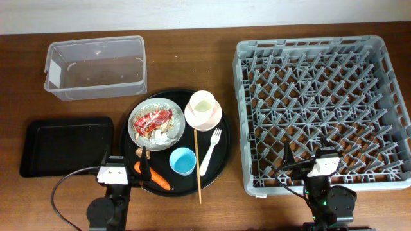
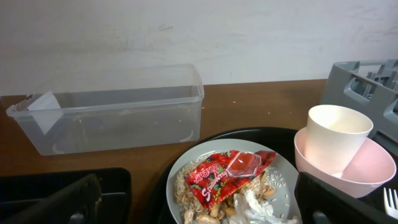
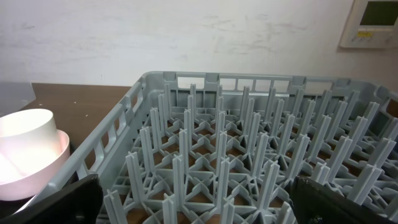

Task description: Sort waste into correct bins and load items into the dishwasher rack

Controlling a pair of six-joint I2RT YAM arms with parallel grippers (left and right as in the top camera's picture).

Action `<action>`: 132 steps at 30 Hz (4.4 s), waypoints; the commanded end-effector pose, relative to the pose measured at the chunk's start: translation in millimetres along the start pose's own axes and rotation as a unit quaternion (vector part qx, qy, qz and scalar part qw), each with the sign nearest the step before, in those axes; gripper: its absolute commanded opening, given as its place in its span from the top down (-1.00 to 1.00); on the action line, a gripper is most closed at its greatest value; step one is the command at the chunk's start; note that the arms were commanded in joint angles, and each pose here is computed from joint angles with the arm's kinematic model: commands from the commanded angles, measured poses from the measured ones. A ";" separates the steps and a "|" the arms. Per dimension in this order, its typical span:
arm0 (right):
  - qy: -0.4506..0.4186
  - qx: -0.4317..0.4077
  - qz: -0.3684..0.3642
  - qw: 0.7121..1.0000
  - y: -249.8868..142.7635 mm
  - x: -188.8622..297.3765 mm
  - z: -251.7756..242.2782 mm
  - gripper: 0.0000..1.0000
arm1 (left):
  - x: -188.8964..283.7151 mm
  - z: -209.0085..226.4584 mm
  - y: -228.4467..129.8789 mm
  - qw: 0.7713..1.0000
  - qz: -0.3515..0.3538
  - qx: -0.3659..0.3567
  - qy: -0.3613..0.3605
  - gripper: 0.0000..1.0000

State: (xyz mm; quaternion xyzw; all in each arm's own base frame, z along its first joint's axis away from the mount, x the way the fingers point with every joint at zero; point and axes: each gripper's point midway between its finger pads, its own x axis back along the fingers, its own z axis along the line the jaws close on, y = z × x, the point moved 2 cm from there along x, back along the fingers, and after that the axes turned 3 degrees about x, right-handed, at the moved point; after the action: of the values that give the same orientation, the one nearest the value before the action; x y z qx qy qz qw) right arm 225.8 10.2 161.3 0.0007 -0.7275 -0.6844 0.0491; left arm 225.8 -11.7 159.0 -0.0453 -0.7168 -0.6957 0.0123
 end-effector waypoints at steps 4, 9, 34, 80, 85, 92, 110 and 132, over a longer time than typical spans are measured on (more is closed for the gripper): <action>0.000 0.000 0.002 1.000 -3.0 -0.4 0.2 -0.97 | 0.1 -1.9 -1.4 1.000 0.000 -0.006 -0.005 -0.98; 0.000 0.000 0.002 1.000 -3.0 -0.4 0.2 -0.97 | 0.1 -1.9 -1.4 1.000 0.000 -0.006 -0.005 -0.98; 0.000 0.000 0.002 1.000 -3.0 -0.4 0.2 -0.97 | 0.1 -1.8 -1.4 1.000 0.000 -0.006 -0.005 -0.98; 0.016 -0.106 0.406 0.908 51.8 -2.1 3.8 -0.97 | -129.7 -7.1 -72.1 0.851 0.490 0.176 -0.064 -0.45; 0.016 -0.107 0.410 0.906 50.4 -0.5 4.0 -0.97 | -130.0 -6.7 -93.3 0.833 0.515 0.193 -0.054 -0.31; 0.016 -0.107 0.410 0.906 50.4 -0.5 4.0 -0.97 | -142.3 -8.8 -84.1 0.847 0.490 0.194 -0.069 0.64; 0.016 -0.107 0.410 0.906 50.4 -0.5 4.0 -0.97 | -224.9 71.8 42.5 0.969 0.198 0.078 0.123 0.99; 0.017 -0.111 0.468 0.877 30.4 10.6 6.7 -0.97 | -62.8 -53.9 -88.5 0.744 0.650 0.141 0.064 -0.80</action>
State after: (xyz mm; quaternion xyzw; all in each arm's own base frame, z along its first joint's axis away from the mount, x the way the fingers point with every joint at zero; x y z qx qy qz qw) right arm 217.2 18.9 187.2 -0.3330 -0.5595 -0.6568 0.3803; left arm 273.7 -74.1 77.6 -0.4804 -0.5815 -0.4119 0.5114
